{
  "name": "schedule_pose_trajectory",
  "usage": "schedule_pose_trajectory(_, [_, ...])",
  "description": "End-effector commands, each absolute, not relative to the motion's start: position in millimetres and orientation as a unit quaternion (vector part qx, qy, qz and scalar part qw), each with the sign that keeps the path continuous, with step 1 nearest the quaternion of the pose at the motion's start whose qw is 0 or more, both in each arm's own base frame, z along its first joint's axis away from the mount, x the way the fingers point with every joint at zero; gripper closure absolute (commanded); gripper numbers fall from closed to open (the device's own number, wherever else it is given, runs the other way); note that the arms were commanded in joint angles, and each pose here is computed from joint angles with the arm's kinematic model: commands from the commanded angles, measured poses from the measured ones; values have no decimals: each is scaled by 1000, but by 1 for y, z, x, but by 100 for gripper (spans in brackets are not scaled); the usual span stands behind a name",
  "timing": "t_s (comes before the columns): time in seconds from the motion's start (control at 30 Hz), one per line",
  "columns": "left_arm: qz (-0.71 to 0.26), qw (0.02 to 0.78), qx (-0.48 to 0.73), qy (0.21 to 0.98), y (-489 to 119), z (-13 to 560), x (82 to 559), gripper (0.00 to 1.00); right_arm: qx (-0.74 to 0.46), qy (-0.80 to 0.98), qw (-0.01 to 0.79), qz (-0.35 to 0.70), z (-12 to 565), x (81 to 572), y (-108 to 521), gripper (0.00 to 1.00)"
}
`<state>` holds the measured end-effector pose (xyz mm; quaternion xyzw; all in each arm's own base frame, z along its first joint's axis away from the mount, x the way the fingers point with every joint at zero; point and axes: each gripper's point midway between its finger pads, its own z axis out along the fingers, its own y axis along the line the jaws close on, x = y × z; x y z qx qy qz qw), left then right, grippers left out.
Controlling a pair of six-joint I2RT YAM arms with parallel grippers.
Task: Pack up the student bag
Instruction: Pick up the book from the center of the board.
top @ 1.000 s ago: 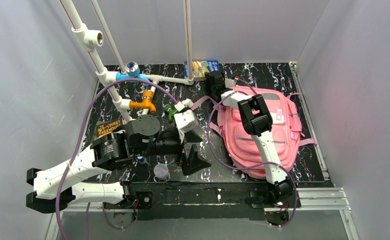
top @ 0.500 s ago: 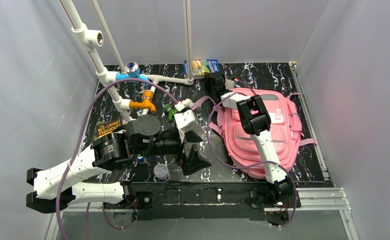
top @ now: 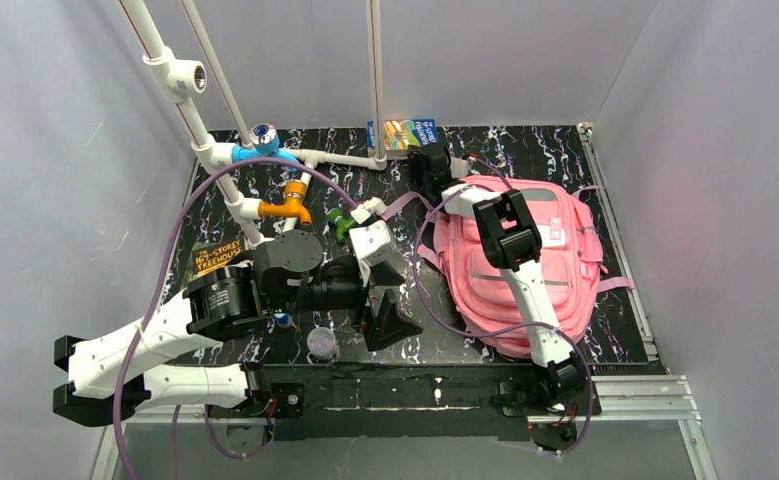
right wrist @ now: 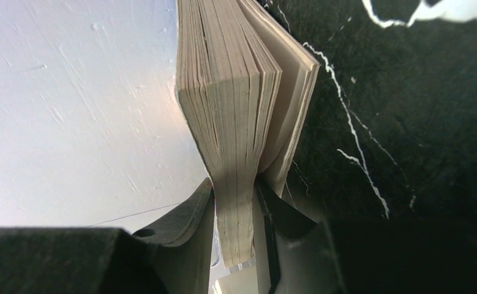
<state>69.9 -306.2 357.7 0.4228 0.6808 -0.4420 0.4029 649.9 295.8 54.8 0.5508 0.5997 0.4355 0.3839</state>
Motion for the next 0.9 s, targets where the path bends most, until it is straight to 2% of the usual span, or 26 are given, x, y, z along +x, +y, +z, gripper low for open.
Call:
schedule_pose_trajectory(0.0, [-450, 404, 423, 675, -306, 362, 67, 2, 540, 533, 440, 480, 127, 665, 260, 99])
schedule_pose_trajectory(0.3, [-456, 397, 420, 677, -312, 359, 67, 2, 471, 535, 480, 511, 202, 652, 209, 99])
schedule_pose_trajectory(0.57, [-455, 392, 411, 686, -322, 354, 71, 2, 374, 582, 501, 520, 265, 628, 197, 99])
schedule_pose_trajectory(0.73, [-433, 409, 380, 708, -320, 357, 85, 2, 275, 640, 515, 500, 307, 593, 198, 99])
schedule_pose_trajectory(0.87, [-393, 426, 340, 740, -315, 362, 105, 2, 166, 677, 522, 491, 333, 541, 206, 99])
